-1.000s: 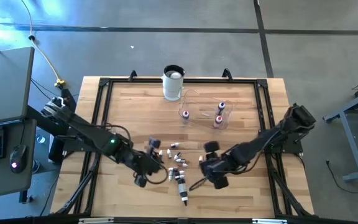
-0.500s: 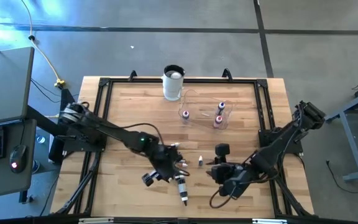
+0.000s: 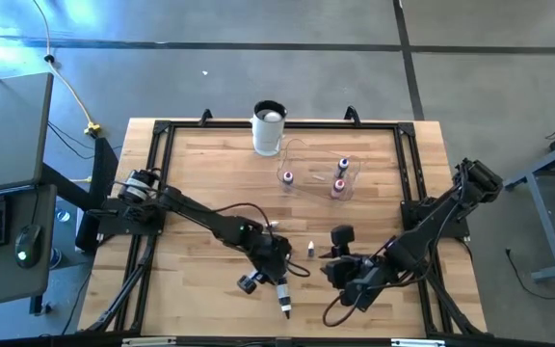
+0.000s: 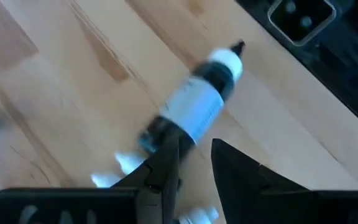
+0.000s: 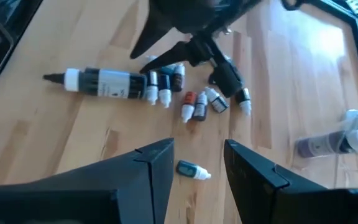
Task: Pick & Place food coloring
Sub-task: Put the large black food coloring bottle into the transparent container
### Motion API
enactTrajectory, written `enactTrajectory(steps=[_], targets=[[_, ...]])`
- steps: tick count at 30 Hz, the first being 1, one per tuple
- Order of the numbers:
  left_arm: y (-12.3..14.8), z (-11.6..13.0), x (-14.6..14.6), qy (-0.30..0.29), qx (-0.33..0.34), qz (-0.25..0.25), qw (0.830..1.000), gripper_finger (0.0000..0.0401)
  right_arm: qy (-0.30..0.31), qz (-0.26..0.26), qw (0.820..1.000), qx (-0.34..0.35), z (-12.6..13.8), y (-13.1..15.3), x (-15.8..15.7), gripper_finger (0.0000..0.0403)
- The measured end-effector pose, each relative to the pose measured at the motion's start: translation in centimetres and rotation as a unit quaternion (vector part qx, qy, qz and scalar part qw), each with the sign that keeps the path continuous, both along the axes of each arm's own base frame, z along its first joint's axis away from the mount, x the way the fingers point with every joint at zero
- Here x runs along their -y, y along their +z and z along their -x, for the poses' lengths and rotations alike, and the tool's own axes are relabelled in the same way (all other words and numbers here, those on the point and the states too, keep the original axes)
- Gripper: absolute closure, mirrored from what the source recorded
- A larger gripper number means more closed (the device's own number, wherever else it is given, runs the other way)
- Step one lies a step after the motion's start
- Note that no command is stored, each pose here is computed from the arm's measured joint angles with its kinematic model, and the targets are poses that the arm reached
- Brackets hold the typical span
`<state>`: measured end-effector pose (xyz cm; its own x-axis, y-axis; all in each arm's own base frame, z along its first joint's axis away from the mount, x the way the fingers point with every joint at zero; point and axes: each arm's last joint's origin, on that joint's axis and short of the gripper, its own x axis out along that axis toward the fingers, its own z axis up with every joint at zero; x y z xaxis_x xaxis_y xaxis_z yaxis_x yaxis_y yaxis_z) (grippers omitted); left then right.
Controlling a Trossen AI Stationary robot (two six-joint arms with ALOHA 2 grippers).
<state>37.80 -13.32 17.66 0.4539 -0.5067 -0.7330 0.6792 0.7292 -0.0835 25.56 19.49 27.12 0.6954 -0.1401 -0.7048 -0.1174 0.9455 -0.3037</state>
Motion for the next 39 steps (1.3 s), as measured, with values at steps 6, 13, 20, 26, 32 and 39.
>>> enactTrajectory(steps=[6, 13, 20, 26, 32, 39], targets=[[1.1, -0.8, 0.2, 0.004, 0.055, 0.012, 0.998, 0.0306, 0.023, 0.009, 1.000, -0.008, 0.0, 0.0, -0.1, 0.0269], [2.6, -1.7, 0.5, 0.001, 0.115, 0.036, 0.993, 0.0306, 0.025, 0.009, 1.000, -0.013, 0.1, -0.1, 0.0, 0.0269], [2.7, -1.5, 0.8, -0.037, 0.107, 0.067, 0.991, 0.0306, 0.026, 0.003, 0.999, -0.019, 0.1, -0.1, 0.0, 0.0269], [1.5, -1.6, 1.4, -0.029, 0.110, 0.033, 0.993, 0.0306, 0.025, 0.003, 1.000, -0.019, 0.1, -0.1, 0.0, 0.0269], [1.8, -1.7, 1.5, -0.032, 0.128, 0.026, 0.991, 0.0280, 0.025, 0.002, 0.999, -0.019, 0.1, -0.1, 0.0, 0.0269], [0.9, -2.0, 1.6, -0.049, 0.134, 0.011, 0.990, 0.0206, 0.025, 0.003, 0.999, -0.020, 0.1, -0.1, 0.0, 0.0269]])
